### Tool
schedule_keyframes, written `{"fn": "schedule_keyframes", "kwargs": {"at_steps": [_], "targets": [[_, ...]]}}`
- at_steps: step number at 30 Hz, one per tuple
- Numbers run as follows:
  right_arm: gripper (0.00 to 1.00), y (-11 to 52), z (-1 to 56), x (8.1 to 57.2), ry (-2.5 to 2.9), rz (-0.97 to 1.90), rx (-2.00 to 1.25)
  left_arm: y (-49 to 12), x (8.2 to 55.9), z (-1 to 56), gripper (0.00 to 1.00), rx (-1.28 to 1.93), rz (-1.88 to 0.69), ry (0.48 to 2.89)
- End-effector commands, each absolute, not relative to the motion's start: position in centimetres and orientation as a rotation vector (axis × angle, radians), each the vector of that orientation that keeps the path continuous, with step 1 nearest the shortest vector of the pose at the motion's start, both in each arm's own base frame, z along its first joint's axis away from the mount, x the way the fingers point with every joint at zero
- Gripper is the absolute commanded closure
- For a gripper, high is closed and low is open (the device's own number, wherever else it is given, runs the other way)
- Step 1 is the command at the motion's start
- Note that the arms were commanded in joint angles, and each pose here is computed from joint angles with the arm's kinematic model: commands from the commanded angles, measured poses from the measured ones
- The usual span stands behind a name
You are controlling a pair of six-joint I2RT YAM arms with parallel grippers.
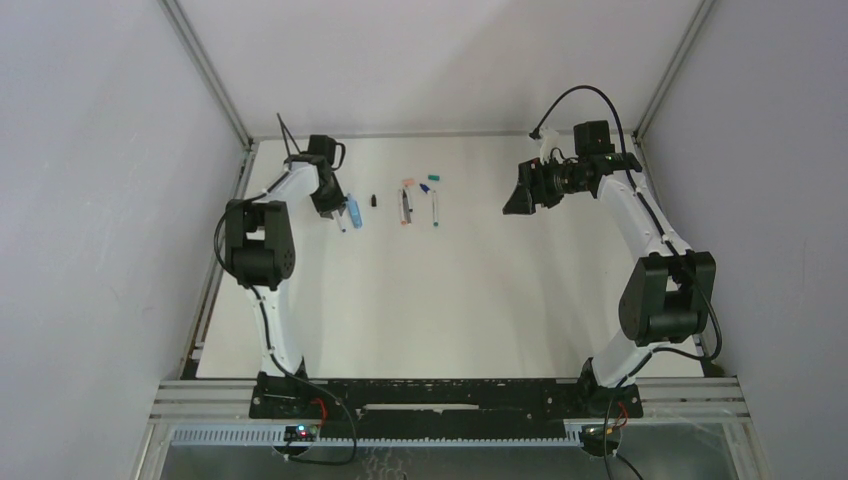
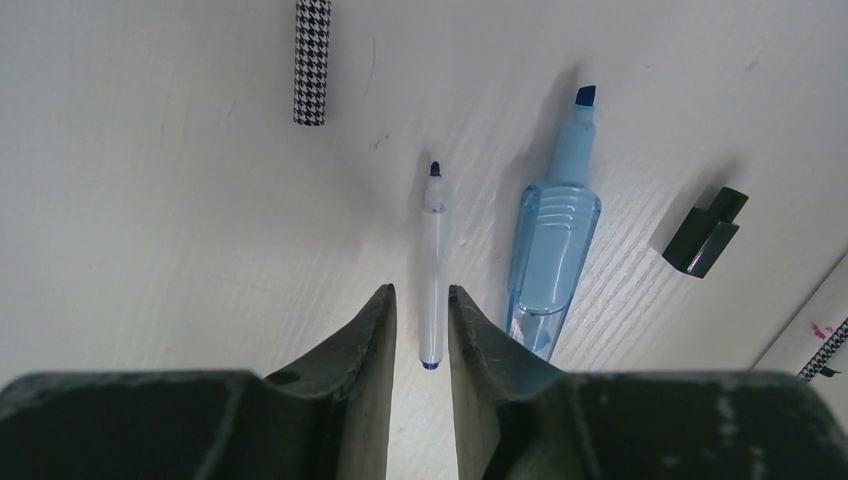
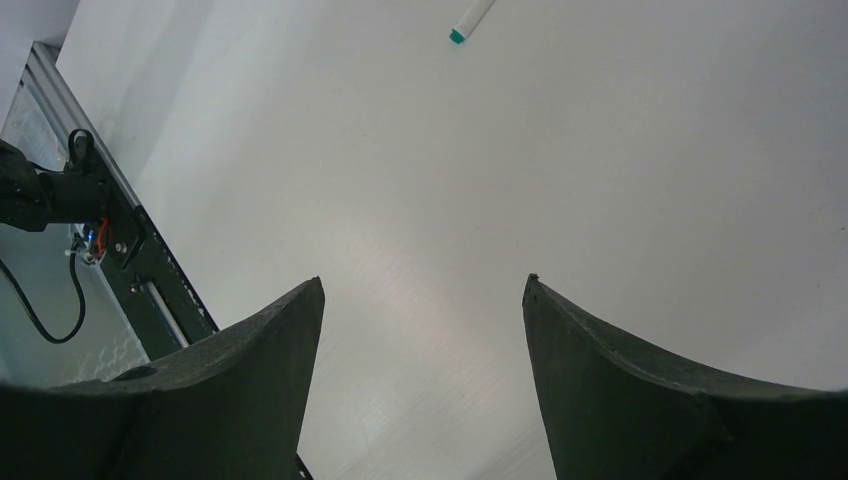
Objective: Insert the pens into the pen caps
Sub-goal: Pick up the pen from the center of the board.
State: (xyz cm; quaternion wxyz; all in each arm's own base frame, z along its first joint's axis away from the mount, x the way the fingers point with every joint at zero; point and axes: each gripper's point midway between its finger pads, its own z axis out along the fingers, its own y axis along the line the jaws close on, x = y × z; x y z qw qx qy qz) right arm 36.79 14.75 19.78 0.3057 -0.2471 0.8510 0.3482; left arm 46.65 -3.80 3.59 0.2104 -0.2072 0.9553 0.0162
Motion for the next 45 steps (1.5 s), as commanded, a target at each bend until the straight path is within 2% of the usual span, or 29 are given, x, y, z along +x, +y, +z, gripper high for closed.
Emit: {"fn": "schedule_keyframes", "kwargs": {"at_steps": [1, 20, 26, 36, 45], "targets": [[0.20, 15.1, 20.3, 37.0, 2.221, 0.951, -0.654, -4.3, 48.1, 4.9, 0.71, -0.516, 0.056, 2.627], [0.20, 14.2, 20.5, 37.3, 2.217, 0.961, -0.615, -5.1, 49.0, 4.9, 0.73, -0.609, 0.005, 2.614], [0.20, 14.2, 20.5, 37.4, 2.217, 0.970, -0.608, -4.4, 49.0, 6.3, 0.71, -0.595, 0.032, 2.593], [0.20, 14.2, 20.6, 37.4, 2.214, 0.973, -0.606, -4.2, 47.5, 4.5, 0.66, -0.696, 0.016, 2.683], [0.20, 14.1, 20.9, 37.4, 2.205, 0.984, -0.600, -4.3, 47.6, 4.4, 0.67, -0.699, 0.019, 2.709]]}}
